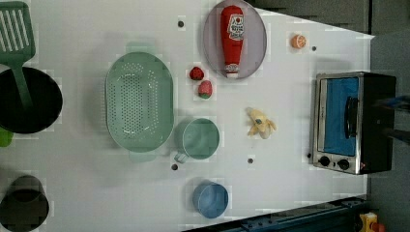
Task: Pick Banana and place it in mug.
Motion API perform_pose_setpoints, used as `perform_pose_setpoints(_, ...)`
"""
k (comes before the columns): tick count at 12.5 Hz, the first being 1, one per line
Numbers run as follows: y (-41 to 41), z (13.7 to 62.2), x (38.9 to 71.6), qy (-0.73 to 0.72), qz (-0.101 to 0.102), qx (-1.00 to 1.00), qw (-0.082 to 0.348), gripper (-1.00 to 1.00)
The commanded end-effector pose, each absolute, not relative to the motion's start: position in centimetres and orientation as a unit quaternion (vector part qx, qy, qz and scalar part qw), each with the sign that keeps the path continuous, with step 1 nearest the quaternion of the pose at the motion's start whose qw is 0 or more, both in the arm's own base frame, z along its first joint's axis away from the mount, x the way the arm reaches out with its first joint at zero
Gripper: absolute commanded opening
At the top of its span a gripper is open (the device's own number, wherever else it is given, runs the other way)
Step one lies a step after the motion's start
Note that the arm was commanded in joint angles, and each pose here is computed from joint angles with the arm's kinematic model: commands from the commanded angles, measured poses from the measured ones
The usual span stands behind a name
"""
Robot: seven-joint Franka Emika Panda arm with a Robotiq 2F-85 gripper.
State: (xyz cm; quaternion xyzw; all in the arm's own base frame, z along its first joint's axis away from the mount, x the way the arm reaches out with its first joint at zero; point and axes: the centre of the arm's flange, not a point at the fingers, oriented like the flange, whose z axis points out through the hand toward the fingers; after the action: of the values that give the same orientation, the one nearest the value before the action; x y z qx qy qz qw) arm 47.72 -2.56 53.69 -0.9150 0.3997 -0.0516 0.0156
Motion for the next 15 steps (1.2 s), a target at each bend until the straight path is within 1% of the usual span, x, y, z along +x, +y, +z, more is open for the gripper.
perform_pose_setpoints(1,-2.2,41.8,47.8,0.280,0.013,-0.960,-0.011,1.00)
perform_pose_setpoints(4,-2.4,34.9,48.2,0.165,0.028,-0.986,-0.012,1.00)
perform_pose_setpoints(6,-2.7,31.1,48.6,0.097,0.033,-0.995,-0.011,1.00)
perform_pose_setpoints(7,-2.9,29.3,48.7,0.075,0.038,-0.996,-0.011,1.00)
perform_pose_setpoints(10,-3.2,23.8,48.5,0.041,0.065,-0.997,-0.013,1.00)
perform_pose_setpoints(11,-3.2,22.2,48.5,0.040,0.068,-0.997,-0.013,1.00)
perform_pose_setpoints(13,-3.3,19.2,48.3,0.040,0.065,-0.997,-0.015,1.00)
perform_pose_setpoints(14,-3.3,18.0,48.3,0.039,0.058,-0.997,-0.015,1.00)
perform_pose_setpoints(15,-3.3,17.1,48.4,0.039,0.047,-0.998,-0.016,1.00)
